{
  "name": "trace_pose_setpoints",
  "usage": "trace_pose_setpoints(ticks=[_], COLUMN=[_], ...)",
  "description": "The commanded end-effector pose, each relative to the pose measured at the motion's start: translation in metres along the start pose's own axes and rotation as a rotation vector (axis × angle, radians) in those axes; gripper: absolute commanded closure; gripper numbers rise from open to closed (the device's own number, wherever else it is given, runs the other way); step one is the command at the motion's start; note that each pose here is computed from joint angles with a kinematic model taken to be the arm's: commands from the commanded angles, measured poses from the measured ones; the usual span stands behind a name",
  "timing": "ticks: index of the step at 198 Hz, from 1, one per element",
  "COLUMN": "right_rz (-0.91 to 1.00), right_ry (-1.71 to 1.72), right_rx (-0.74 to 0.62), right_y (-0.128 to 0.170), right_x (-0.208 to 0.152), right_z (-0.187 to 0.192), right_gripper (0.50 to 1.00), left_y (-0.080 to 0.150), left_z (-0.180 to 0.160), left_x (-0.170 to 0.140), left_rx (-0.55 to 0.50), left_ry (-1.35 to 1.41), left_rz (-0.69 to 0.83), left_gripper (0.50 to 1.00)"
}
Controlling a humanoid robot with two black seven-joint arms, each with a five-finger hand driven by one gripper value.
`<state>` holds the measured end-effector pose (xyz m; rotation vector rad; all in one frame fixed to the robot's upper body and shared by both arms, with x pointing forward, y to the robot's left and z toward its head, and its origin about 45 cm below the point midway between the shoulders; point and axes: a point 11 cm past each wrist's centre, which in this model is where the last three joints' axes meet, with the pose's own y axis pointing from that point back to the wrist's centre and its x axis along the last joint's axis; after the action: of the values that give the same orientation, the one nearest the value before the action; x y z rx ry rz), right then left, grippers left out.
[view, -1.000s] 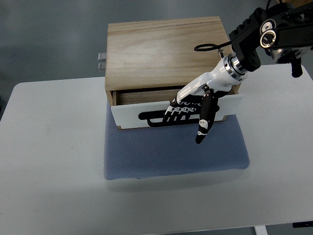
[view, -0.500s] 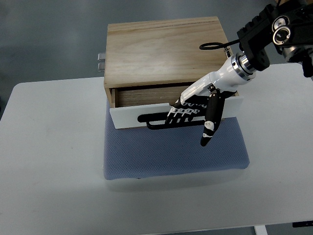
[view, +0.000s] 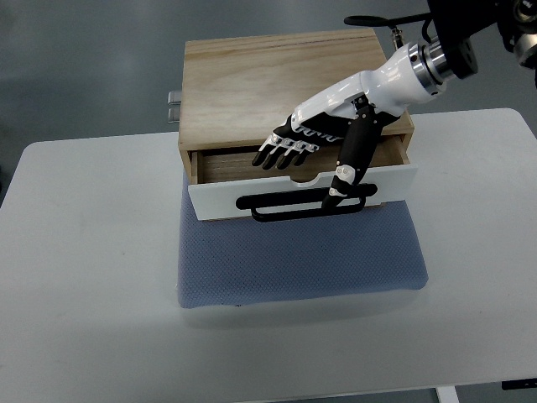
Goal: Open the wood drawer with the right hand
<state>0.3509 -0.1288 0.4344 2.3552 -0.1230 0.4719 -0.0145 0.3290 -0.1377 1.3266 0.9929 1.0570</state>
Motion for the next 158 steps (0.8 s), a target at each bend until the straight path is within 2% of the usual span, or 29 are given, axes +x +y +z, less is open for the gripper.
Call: trace_pose_setpoints(ticks=[1,22,68,95,105,106,108,145,155,156,158], right_rz=[0.065,0.141,0.295,0.448,0.448,0.505,0.516,0.657,0.657,0.708,0.720], right_ry=[0.024,0.046,-0.043,-0.155,-0.155,-0.197,-0.208,-0.349,-0.349,-0.384,-0.393], right_rx=[0.088,0.209,0.509,0.708,0.708,0.771,0.781,0.907,0.907,0.935,0.942], right_y=[0.017,0.038,0.074,0.103,0.103,0.115,0.117,0.148,0.148,0.157,0.158], right_x=[0.013,0.027,0.061,0.083,0.083,0.090,0.091,0.103,0.103,0.108,0.109], right_z=[-0.023,-0.049,-0.061,-0.044,-0.044,-0.036,-0.033,0.006,0.006,0.020,0.024], right_gripper=[0.564,0.566,0.566,0.566,0.566,0.566,0.566,0.566,0.566,0.566,0.566], left_y=[0.000,0.000,0.000,0.000,0.000,0.000,0.000,0.000,0.000,0.000,0.000], left_z=[0.000,0.000,0.000,0.000,0.000,0.000,0.000,0.000,0.000,0.000,0.000], left_x=[0.000,0.000,0.000,0.000,0.000,0.000,0.000,0.000,0.000,0.000,0.000], left_rx=[0.000,0.000,0.000,0.000,0.000,0.000,0.000,0.000,0.000,0.000,0.000], left_ry=[0.000,0.000,0.000,0.000,0.000,0.000,0.000,0.000,0.000,-0.001,0.000], left_rz=[0.001,0.001,-0.001,0.001,0.001,0.000,-0.001,0.000,-0.001,0.001,0.000], left_gripper=[0.500,0.500,0.500,0.500,0.500,0.500,0.500,0.500,0.500,0.500,0.500])
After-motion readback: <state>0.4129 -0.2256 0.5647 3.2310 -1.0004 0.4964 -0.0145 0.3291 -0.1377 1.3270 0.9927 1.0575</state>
